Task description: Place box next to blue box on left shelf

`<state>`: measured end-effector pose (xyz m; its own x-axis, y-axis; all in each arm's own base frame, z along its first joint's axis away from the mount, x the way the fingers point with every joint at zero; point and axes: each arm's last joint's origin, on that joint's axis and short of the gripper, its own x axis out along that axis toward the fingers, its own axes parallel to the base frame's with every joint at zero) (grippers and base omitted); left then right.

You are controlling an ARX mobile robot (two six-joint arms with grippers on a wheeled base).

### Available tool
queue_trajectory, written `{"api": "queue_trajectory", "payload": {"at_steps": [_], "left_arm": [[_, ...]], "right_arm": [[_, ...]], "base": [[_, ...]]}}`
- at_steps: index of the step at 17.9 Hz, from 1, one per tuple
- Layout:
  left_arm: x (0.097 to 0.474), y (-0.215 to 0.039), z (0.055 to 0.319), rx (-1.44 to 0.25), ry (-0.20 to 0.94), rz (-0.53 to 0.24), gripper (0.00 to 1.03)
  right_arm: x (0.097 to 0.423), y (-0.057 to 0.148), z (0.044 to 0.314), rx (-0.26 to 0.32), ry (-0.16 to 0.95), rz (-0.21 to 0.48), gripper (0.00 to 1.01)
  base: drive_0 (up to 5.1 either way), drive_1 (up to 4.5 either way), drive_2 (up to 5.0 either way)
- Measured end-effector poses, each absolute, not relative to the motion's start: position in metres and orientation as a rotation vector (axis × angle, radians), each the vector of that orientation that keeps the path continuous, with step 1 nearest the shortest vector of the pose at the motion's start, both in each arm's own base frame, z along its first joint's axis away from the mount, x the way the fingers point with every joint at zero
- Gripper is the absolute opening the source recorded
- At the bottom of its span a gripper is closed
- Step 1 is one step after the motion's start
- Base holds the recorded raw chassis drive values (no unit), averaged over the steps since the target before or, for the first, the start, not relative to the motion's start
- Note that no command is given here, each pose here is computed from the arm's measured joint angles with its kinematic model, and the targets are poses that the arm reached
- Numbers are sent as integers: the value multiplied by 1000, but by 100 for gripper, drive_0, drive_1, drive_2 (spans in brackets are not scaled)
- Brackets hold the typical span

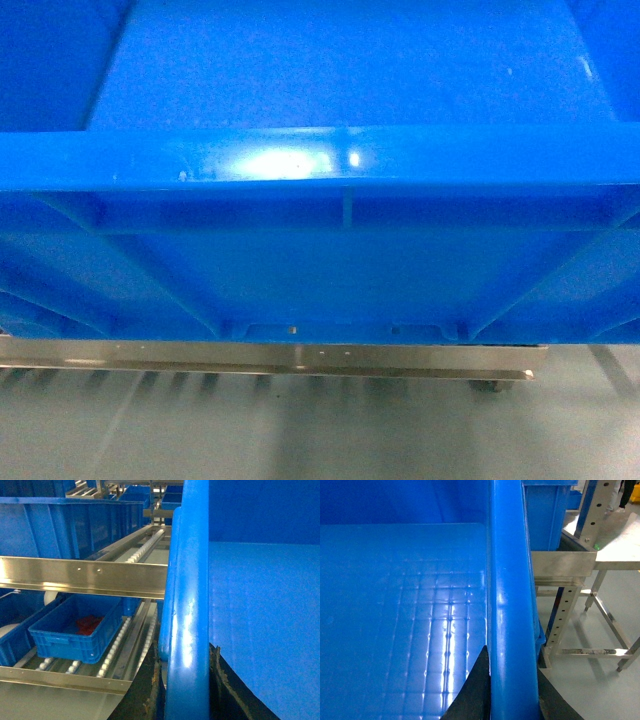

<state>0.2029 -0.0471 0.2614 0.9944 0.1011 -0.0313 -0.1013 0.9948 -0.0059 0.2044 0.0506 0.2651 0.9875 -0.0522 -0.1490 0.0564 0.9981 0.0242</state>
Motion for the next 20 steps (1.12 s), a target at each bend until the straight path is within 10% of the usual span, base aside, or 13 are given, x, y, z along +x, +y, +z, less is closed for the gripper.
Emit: {"api": "queue_trajectory", "payload": {"at_steps": [20], "left_arm": [[203,-46,262,-8,28,106,16]], "right_arm": [[204,52,265,29,147,-49,8]], "base": [[-367,186,186]]}}
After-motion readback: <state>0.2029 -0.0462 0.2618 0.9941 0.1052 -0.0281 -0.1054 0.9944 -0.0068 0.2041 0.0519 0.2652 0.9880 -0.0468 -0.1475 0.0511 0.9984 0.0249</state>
